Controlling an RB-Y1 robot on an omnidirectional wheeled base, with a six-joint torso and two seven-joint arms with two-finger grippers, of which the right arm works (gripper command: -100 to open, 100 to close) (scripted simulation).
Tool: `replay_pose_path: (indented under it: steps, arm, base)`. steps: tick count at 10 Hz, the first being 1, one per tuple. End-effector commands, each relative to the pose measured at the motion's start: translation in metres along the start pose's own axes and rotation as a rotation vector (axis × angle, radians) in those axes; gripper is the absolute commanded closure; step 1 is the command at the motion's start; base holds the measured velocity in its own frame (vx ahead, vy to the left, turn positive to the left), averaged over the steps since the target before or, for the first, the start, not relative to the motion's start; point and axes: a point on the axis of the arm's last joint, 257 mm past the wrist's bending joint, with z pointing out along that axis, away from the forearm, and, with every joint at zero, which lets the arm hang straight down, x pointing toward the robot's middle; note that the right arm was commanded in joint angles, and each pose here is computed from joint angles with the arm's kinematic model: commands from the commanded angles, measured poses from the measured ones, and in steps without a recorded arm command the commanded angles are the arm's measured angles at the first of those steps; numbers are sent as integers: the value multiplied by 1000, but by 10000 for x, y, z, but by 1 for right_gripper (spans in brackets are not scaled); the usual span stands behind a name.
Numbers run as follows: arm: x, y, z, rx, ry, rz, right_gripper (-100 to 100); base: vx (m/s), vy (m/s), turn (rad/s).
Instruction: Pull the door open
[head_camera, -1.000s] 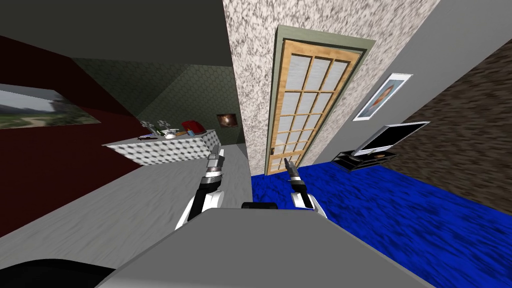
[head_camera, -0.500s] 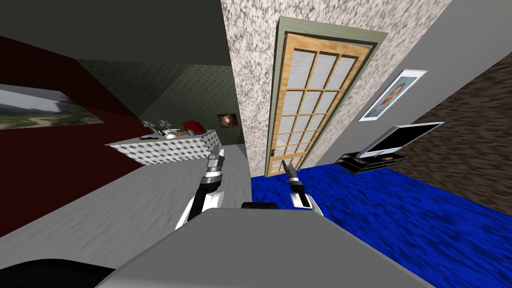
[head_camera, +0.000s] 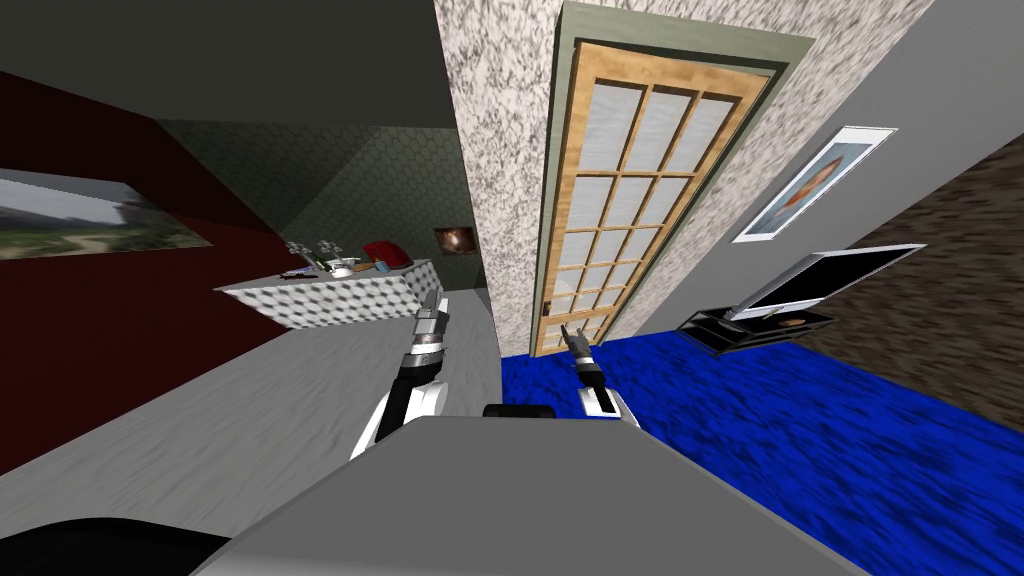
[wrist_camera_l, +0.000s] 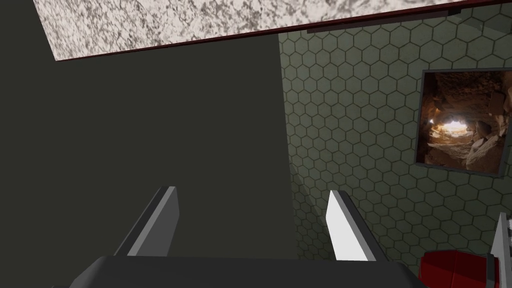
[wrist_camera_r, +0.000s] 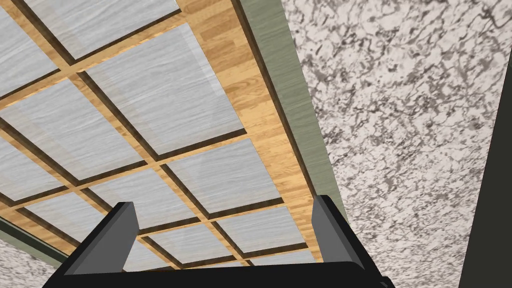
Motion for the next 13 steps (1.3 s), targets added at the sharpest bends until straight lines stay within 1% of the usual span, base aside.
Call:
replay_pose_path:
  steps: [1, 2, 6, 7, 8, 10, 11, 13]
  arm:
    - [112, -22, -15, 0, 15, -48, -100]
    - [141, -36, -29, 4, 22, -47, -100]
    - [457, -80, -76, 6, 76, -152, -100]
    - [505, -72, -74, 2, 82, -177, -100]
    - [534, -84, -90, 5, 89, -176, -100]
    - [658, -72, -107, 0, 109, -219, -100]
    - [678, -81, -119, 2, 113, -218, -100]
    - [817, -68, -150, -3, 138, -257, -100]
  base:
    - [71, -23, 38]
    - [53, -29, 13]
    - [78, -46, 29]
    - [99, -58, 36]
    - [70, -27, 14]
    - [70, -23, 21]
    - [50, -24, 12]
    - [54, -30, 21]
